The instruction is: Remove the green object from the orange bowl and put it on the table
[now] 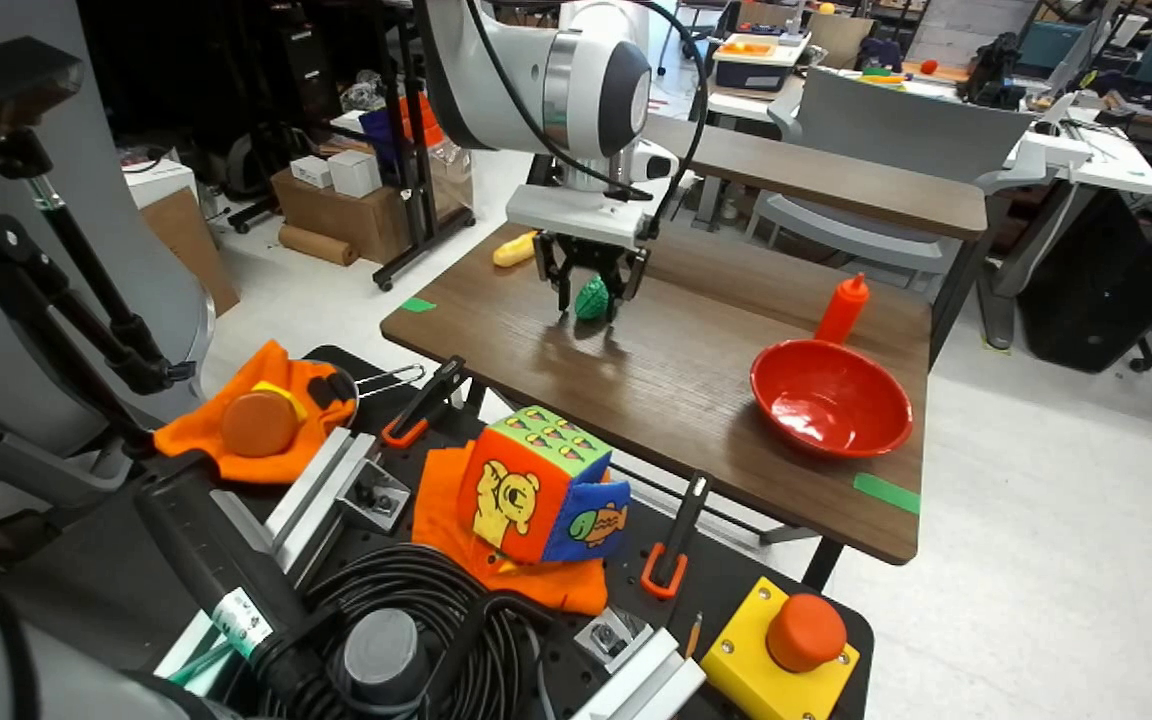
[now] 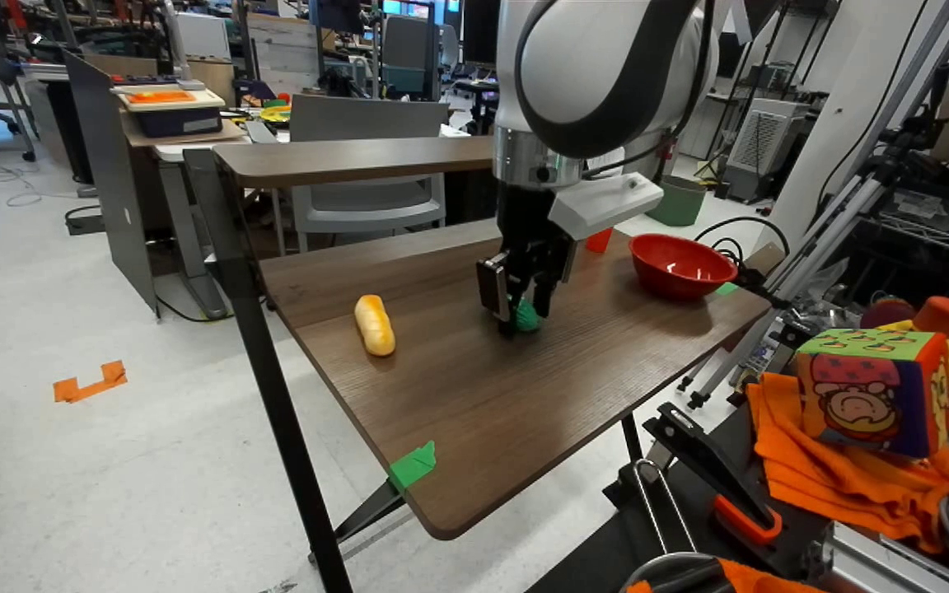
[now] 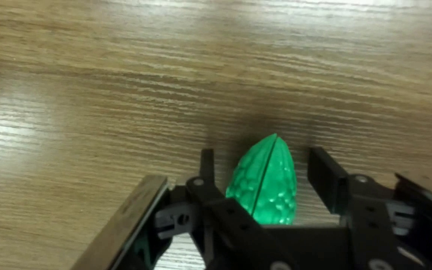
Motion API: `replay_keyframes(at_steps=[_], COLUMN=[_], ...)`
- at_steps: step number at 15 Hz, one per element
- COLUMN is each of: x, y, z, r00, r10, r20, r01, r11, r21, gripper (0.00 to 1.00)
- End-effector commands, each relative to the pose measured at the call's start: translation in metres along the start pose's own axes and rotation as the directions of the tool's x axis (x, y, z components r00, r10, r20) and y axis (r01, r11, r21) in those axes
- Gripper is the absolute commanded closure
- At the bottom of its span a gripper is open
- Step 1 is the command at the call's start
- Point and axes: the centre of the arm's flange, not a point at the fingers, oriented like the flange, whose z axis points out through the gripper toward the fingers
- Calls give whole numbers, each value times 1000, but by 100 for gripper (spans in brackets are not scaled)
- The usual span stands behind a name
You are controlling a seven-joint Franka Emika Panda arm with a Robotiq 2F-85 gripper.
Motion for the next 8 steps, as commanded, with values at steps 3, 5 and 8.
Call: replay_keyframes(at_steps=[3,5,8], x=[-40,-58,-40], y=[5,22,20], z=[-92,-117,-111], r00=[998,994,993], r10=[-19,35,60], r20=[-54,-100,-97], r01=[23,-19,-46], r11=[996,988,988], r21=[86,153,145], gripper=[0,0,0])
